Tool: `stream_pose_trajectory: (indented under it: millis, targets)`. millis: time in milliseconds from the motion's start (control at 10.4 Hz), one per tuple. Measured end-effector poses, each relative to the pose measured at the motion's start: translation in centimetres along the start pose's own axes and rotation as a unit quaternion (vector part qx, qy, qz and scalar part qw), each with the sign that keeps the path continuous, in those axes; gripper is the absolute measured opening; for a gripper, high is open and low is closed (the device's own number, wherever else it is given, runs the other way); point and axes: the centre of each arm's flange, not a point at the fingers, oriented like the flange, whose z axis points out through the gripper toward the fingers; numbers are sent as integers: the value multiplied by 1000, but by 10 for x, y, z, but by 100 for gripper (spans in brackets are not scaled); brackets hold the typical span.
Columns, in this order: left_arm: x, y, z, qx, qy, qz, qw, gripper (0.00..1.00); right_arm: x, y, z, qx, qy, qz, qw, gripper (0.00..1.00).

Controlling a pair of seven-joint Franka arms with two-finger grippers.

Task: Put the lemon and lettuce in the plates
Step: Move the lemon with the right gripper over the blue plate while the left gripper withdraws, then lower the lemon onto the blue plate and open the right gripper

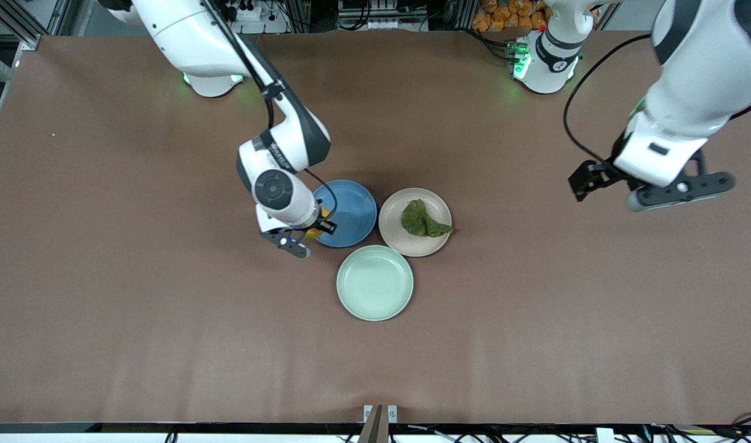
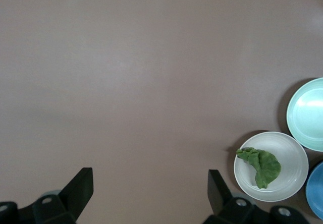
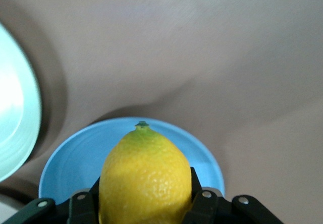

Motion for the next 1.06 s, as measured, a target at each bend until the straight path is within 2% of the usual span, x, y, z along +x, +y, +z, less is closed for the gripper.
stream_pose_trajectory:
  millis: [289, 578, 770, 1059]
  targets:
    - [6, -49, -7, 15, -17, 28, 999, 100, -35, -20, 25, 3, 9, -10, 1000, 62]
    - [12, -94, -16, 2, -20, 48, 999, 100, -31, -18, 29, -1, 13, -8, 1000, 97]
    - [7, -89, -22, 2, -18, 53, 998, 100, -14, -12, 22, -5, 22, 3, 1000, 100]
    - [1, -87, -30, 3, -16, 56, 998, 100, 29, 12, -5, -27, 54, -15, 998, 100]
